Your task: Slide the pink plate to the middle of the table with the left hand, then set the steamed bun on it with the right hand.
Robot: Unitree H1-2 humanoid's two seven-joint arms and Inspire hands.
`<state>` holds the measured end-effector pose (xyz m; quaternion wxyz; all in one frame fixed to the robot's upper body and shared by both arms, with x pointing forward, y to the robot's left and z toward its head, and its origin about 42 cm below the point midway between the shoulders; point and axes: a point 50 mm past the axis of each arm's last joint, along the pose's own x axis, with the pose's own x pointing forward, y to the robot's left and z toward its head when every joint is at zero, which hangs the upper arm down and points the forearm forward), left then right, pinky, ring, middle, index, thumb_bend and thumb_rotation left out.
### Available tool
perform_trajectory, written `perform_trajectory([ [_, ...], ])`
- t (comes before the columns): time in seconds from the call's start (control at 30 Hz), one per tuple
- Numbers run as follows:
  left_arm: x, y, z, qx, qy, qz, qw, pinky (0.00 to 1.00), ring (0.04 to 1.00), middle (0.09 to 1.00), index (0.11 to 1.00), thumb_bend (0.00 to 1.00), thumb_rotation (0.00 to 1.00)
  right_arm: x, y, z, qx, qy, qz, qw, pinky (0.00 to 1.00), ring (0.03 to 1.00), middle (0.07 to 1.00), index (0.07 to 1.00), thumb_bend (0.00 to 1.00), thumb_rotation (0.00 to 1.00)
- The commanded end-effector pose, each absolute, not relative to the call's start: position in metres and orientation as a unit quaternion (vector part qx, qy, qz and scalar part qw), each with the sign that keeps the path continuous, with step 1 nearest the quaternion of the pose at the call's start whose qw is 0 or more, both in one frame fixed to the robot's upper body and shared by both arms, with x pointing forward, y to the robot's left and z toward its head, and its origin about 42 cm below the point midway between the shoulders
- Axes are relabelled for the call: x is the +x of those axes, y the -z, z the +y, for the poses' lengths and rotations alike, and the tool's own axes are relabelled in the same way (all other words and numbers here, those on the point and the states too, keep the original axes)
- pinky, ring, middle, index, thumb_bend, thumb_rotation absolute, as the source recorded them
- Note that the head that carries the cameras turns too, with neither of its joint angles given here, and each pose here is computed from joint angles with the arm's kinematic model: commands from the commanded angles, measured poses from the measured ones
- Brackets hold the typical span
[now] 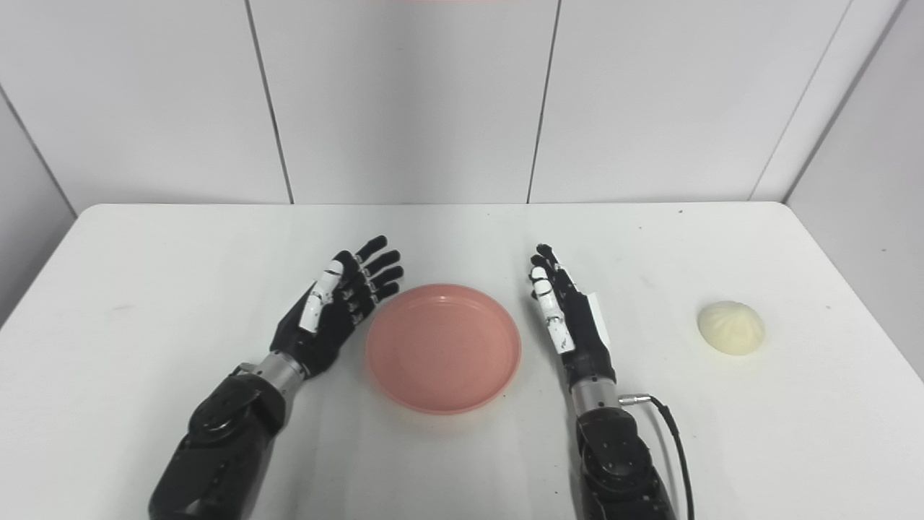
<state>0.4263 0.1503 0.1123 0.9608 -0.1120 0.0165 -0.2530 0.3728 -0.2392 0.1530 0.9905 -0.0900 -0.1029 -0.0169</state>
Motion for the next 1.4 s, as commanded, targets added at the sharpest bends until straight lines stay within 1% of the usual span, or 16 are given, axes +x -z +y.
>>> perform_trajectory([
  [0.0,0.397,-0.051,0.181,-0.108,0.215,0.130,0.962,0.91,0.902,0.906,0.903,0.45,1.00,0.378,-0.193,-0.249,-0.106,0.028,-0.170,0.979,0.80,0.836,0.878,0.891,0.36,1.00],
  [0.07,0.398,-0.050,0.183,-0.109,0.216,0.130,0.961,0.91,0.899,0.904,0.901,0.45,1.00,0.376,-0.205,-0.254,-0.120,0.035,-0.185,0.975,0.80,0.828,0.882,0.899,0.43,1.00],
  [0.13,0.398,-0.048,0.185,-0.110,0.216,0.131,0.961,0.91,0.896,0.901,0.899,0.45,1.00,0.373,-0.217,-0.258,-0.131,0.046,-0.197,0.971,0.80,0.824,0.886,0.902,0.46,1.00],
  [0.17,0.398,-0.047,0.187,-0.111,0.216,0.131,0.961,0.90,0.888,0.895,0.893,0.46,1.00,0.371,-0.224,-0.261,-0.136,0.052,-0.203,0.968,0.77,0.815,0.882,0.898,0.49,1.00],
  [0.33,0.399,-0.044,0.194,-0.116,0.218,0.132,0.960,0.89,0.879,0.888,0.888,0.45,1.00,0.360,-0.254,-0.271,-0.201,0.075,-0.228,0.950,0.69,0.799,0.894,0.921,0.49,0.99],
  [0.47,0.400,-0.040,0.202,-0.119,0.219,0.133,0.959,0.88,0.875,0.884,0.883,0.47,0.99,0.353,-0.272,-0.276,-0.273,0.097,-0.246,0.925,0.65,0.780,0.896,0.934,0.52,0.90],
  [0.53,0.401,-0.038,0.206,-0.118,0.220,0.133,0.959,0.88,0.874,0.883,0.882,0.48,0.98,0.349,-0.282,-0.280,-0.323,0.111,-0.249,0.906,0.62,0.759,0.888,0.933,0.56,0.89],
  [0.63,0.402,-0.035,0.212,-0.117,0.215,0.136,0.960,0.86,0.862,0.871,0.871,0.49,0.96,0.340,-0.293,-0.283,-0.366,0.130,-0.238,0.890,0.63,0.770,0.888,0.938,0.61,0.78],
  [0.77,0.404,-0.032,0.219,-0.119,0.214,0.139,0.960,0.85,0.854,0.865,0.868,0.50,0.94,0.331,-0.306,-0.290,-0.429,0.156,-0.225,0.861,0.56,0.727,0.850,0.923,0.70,0.68],
  [0.87,0.405,-0.031,0.224,-0.123,0.212,0.142,0.959,0.84,0.845,0.859,0.859,0.50,0.92,0.325,-0.314,-0.297,-0.464,0.172,-0.205,0.844,0.54,0.706,0.833,0.904,0.75,0.51],
  [1.03,0.407,-0.028,0.231,-0.125,0.211,0.140,0.959,0.84,0.849,0.863,0.862,0.51,0.90,0.318,-0.322,-0.310,-0.512,0.201,-0.158,0.820,0.54,0.696,0.836,0.884,0.79,0.47],
  [1.07,0.407,-0.028,0.232,-0.124,0.211,0.141,0.959,0.84,0.846,0.861,0.860,0.51,0.90,0.317,-0.324,-0.314,-0.520,0.210,-0.145,0.815,0.57,0.713,0.820,0.867,0.81,0.44],
  [1.1,0.407,-0.027,0.234,-0.123,0.211,0.141,0.959,0.84,0.845,0.862,0.860,0.51,0.90,0.315,-0.325,-0.317,-0.526,0.217,-0.134,0.811,0.59,0.733,0.821,0.862,0.82,0.44],
  [1.23,0.407,-0.026,0.241,-0.124,0.211,0.142,0.959,0.83,0.838,0.856,0.854,0.52,0.90,0.310,-0.328,-0.327,-0.537,0.236,-0.100,0.804,0.60,0.776,0.841,0.857,0.82,0.43],
  [1.3,0.408,-0.025,0.243,-0.125,0.211,0.144,0.959,0.83,0.836,0.855,0.854,0.52,0.90,0.308,-0.329,-0.331,-0.542,0.242,-0.087,0.800,0.60,0.767,0.841,0.850,0.81,0.42],
  [1.37,0.408,-0.024,0.246,-0.124,0.211,0.145,0.959,0.82,0.829,0.849,0.848,0.52,0.89,0.308,-0.327,-0.340,-0.547,0.248,-0.071,0.797,0.63,0.781,0.843,0.838,0.81,0.42],
])
